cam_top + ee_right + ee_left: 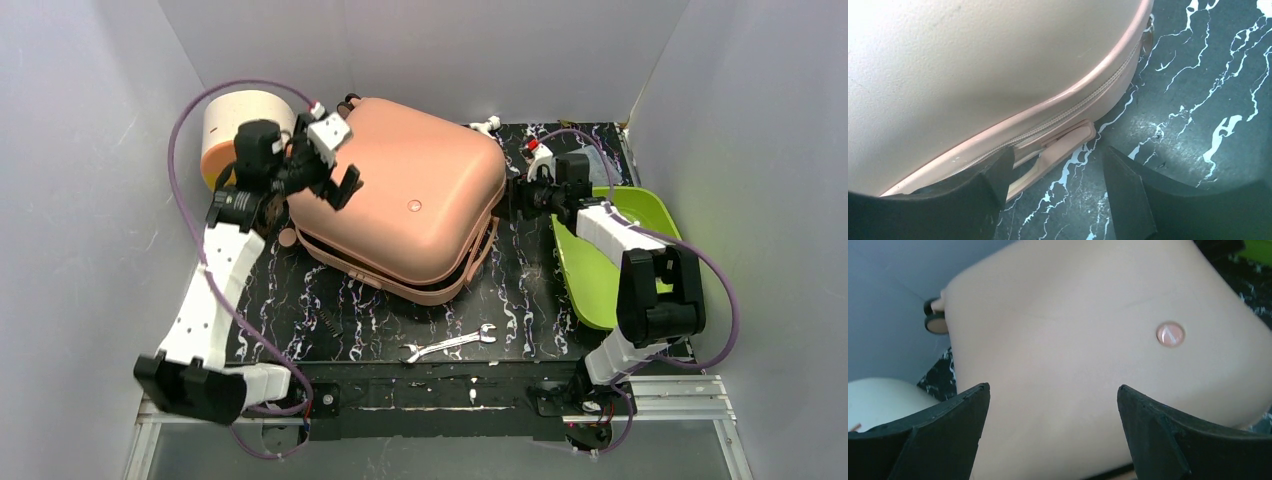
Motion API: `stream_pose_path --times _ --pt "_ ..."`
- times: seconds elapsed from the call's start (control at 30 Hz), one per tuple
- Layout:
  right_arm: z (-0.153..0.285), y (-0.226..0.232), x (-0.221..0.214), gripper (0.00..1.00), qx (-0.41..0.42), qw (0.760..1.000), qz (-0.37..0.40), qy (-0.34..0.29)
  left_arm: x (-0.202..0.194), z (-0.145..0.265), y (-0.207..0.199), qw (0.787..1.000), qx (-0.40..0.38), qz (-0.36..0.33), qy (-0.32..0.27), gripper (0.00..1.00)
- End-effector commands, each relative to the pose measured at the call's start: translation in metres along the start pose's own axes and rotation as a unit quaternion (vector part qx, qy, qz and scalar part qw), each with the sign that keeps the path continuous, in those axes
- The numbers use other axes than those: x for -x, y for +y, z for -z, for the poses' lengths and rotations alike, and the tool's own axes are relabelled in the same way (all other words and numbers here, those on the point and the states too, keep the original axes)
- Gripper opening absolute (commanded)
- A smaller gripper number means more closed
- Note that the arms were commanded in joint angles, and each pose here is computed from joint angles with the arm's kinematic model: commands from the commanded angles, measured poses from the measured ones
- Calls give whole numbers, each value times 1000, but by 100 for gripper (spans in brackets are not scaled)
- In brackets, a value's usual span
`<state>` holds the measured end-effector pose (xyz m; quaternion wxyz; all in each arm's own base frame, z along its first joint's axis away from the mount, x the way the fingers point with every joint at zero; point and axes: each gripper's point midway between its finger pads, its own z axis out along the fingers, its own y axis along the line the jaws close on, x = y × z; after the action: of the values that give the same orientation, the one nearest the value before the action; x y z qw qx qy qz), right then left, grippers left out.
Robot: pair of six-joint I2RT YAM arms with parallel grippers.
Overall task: Open, take out, and arrange the luggage
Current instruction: Adjust the luggage at the center of the board.
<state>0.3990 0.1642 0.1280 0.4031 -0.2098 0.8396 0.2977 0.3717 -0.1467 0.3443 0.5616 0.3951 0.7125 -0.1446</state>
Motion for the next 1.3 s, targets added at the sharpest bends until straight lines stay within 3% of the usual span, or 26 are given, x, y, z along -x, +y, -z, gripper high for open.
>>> stream_pose_path --times 0.0,0.2,0.4,0.47,0.5,0.53,0.63,0.77,1.07,1.27 --pt "-7 1 -8 72 -63 997 -40 -12 -70 30 -30 996 7 -25 82 98" --pt "-18 8 -25 63 -66 996 -53 4 -106 54 -66 995 -9 -11 98 98" --pt "-25 34 -68 59 -10 998 -33 55 -175 54 -65 980 17 1 197 98" --pt "-32 38 -81 59 3 996 -35 76 -185 57 -67 980 24 -10 199 98" --pt "-35 37 -84 54 7 996 -38 82 -190 59 -69 978 25 -16 205 98" --pt "-39 36 -83 40 11 995 -35 88 -203 63 -69 974 26 -30 221 98" --pt "-35 36 -74 18 9 996 -22 88 -223 64 -71 968 25 -53 243 98" --pt "-16 30 -79 2 -18 992 12 121 -245 58 -66 962 34 -71 263 98" --pt "30 21 -97 1 -47 986 88 132 -258 21 -37 958 65 -53 273 98" --pt "61 40 -120 1 -3 975 150 166 -241 3 -36 968 46 -35 243 98"
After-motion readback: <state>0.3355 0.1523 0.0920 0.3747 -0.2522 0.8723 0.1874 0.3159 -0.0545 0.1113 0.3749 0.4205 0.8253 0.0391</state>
